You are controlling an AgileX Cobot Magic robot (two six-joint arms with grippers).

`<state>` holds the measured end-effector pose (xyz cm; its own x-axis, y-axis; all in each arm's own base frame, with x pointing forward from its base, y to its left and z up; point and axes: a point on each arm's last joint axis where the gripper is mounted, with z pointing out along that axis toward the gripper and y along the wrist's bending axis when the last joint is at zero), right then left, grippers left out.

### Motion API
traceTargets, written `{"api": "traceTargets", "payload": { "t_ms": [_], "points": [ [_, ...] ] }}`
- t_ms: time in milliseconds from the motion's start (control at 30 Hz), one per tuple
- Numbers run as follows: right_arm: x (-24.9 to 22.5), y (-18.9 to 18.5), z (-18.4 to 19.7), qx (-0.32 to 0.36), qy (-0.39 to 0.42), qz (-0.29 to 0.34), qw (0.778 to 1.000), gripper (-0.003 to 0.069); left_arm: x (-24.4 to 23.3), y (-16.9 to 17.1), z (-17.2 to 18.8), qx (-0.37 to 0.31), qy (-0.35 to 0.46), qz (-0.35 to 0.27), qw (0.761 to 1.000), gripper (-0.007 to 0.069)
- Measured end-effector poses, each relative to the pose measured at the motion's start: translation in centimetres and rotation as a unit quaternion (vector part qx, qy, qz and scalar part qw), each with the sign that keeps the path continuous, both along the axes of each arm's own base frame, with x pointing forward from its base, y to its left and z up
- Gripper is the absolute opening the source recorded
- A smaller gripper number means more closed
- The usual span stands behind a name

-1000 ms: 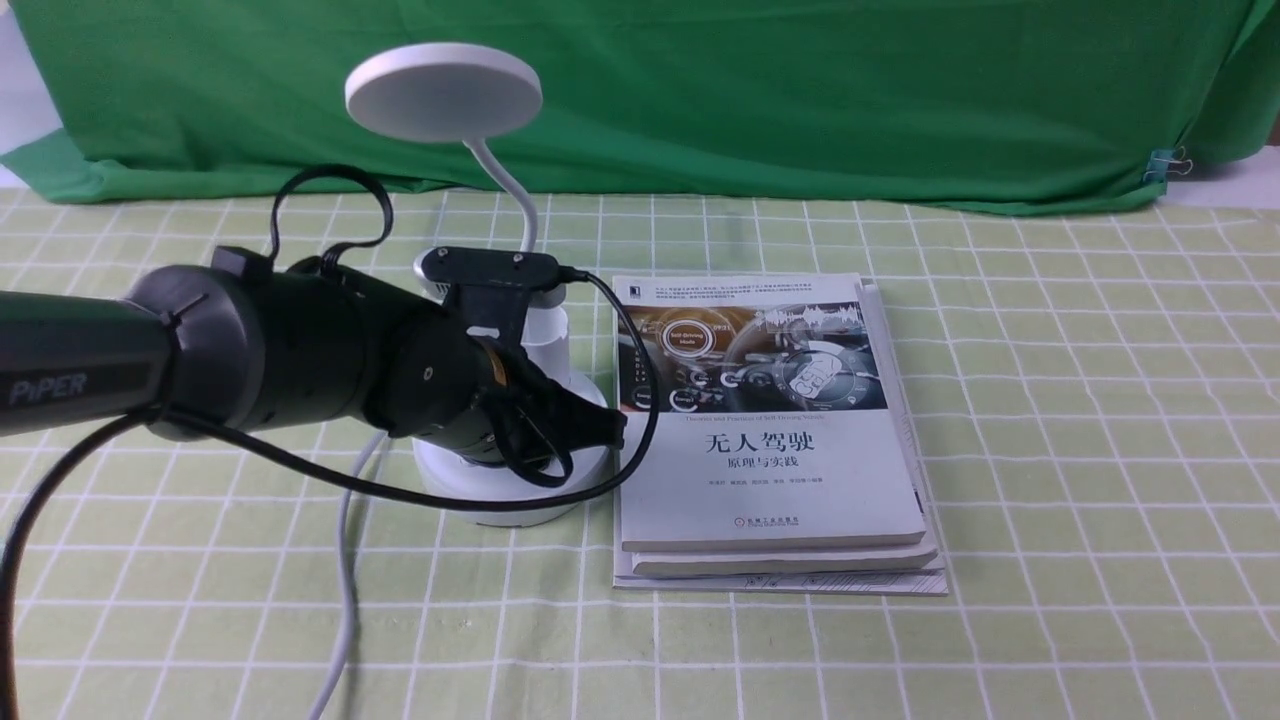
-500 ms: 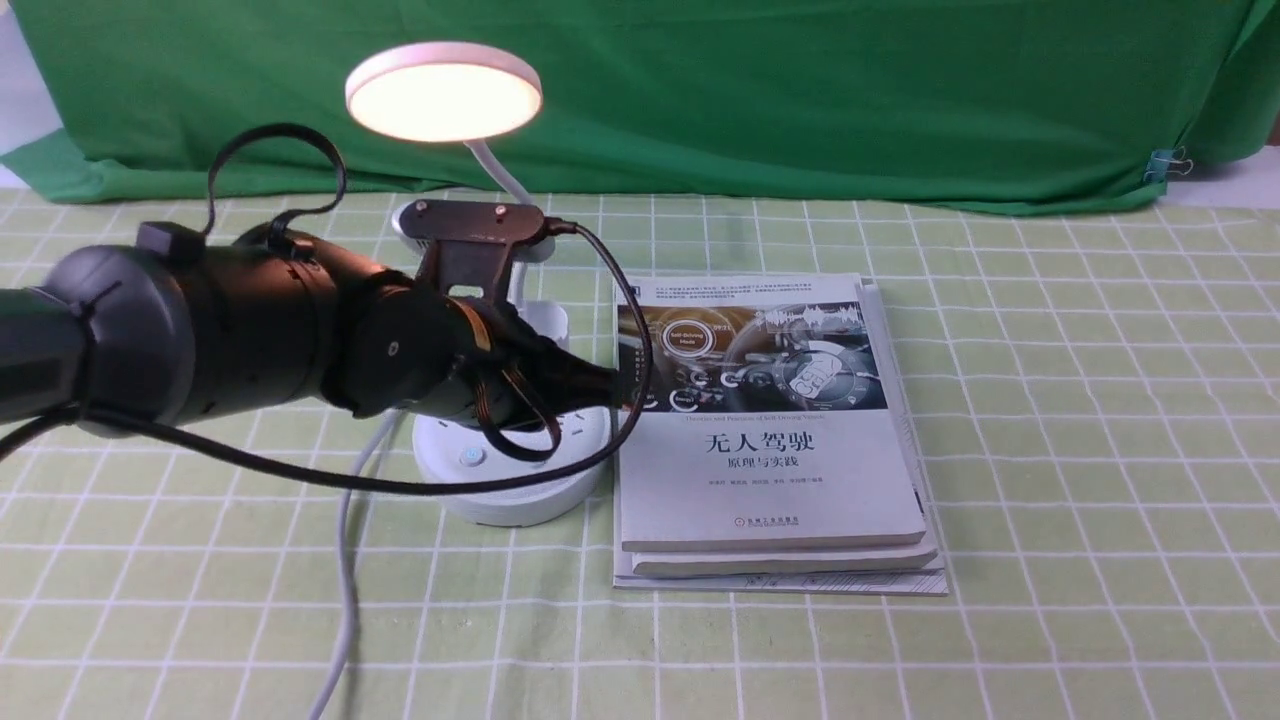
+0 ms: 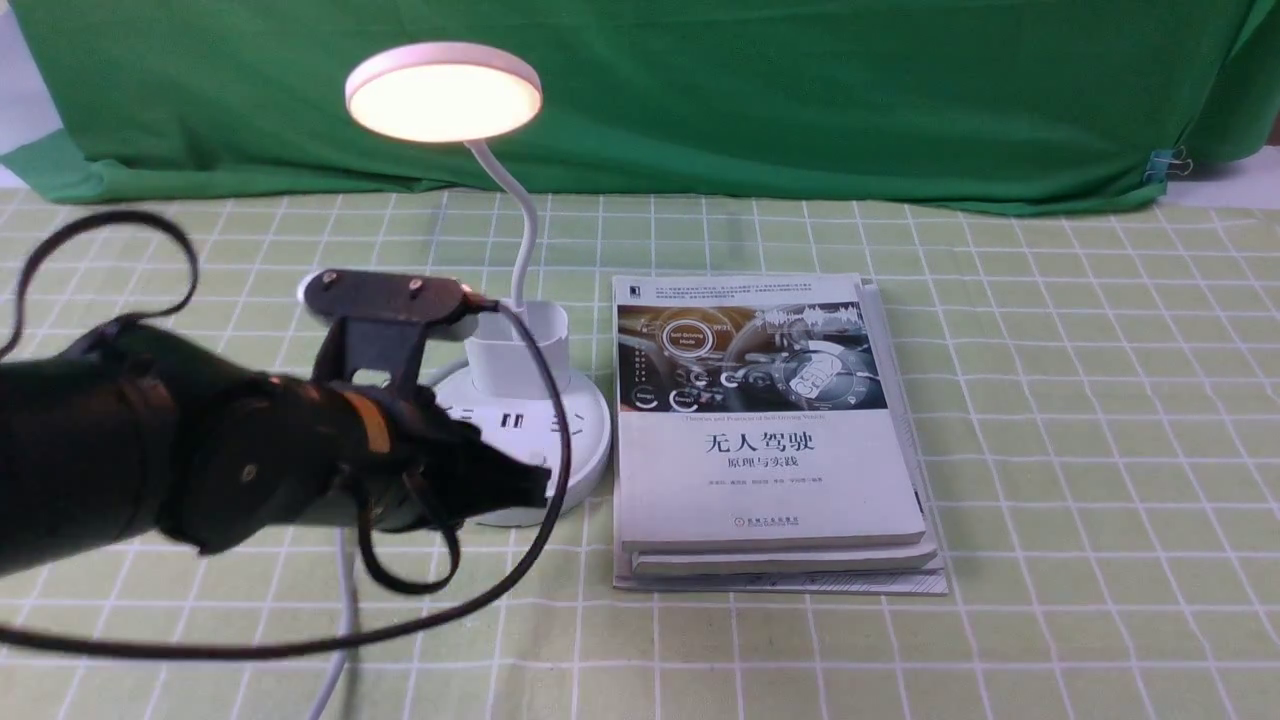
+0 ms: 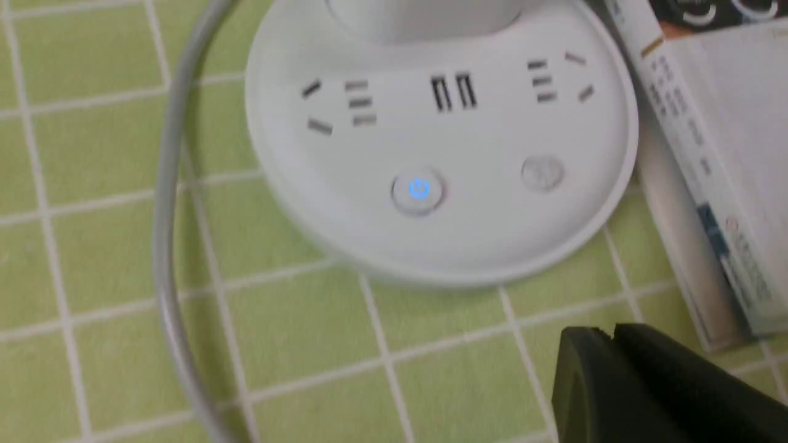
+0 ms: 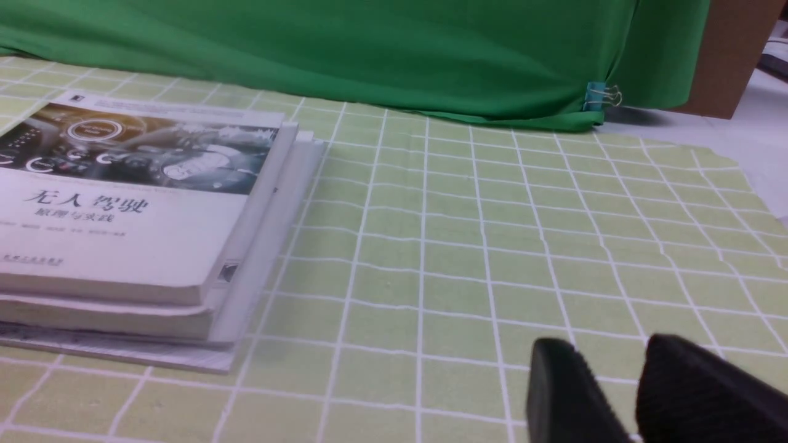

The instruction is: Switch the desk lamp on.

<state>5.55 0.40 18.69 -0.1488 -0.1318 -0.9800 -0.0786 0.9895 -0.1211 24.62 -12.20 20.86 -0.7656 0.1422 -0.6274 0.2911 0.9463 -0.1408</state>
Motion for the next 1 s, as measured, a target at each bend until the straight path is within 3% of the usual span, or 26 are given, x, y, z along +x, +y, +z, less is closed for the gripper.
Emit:
{"api": "traceTargets", "payload": {
  "t_ms": [167,533,1000],
  "points": [
    [0.0,0.0,0.0,0.0,0.0,0.0,1.0,0.0242,-4.5,2.2,1.1,-0.017,-0.031,0.002,0.999,0.0019],
    [0.0,0.0,0.0,0.0,0.0,0.0,1.0,0.0242,-13.3,6.7,7.0,-0.042,-0.268,-0.045,0.961,0.0019],
    [0.0,0.0,0.0,0.0,0.0,0.0,1.0,0.0242,-16.0,8.1,7.6,-0.055,-0.326,-0.046,0.943,0.0019]
  ]
}}
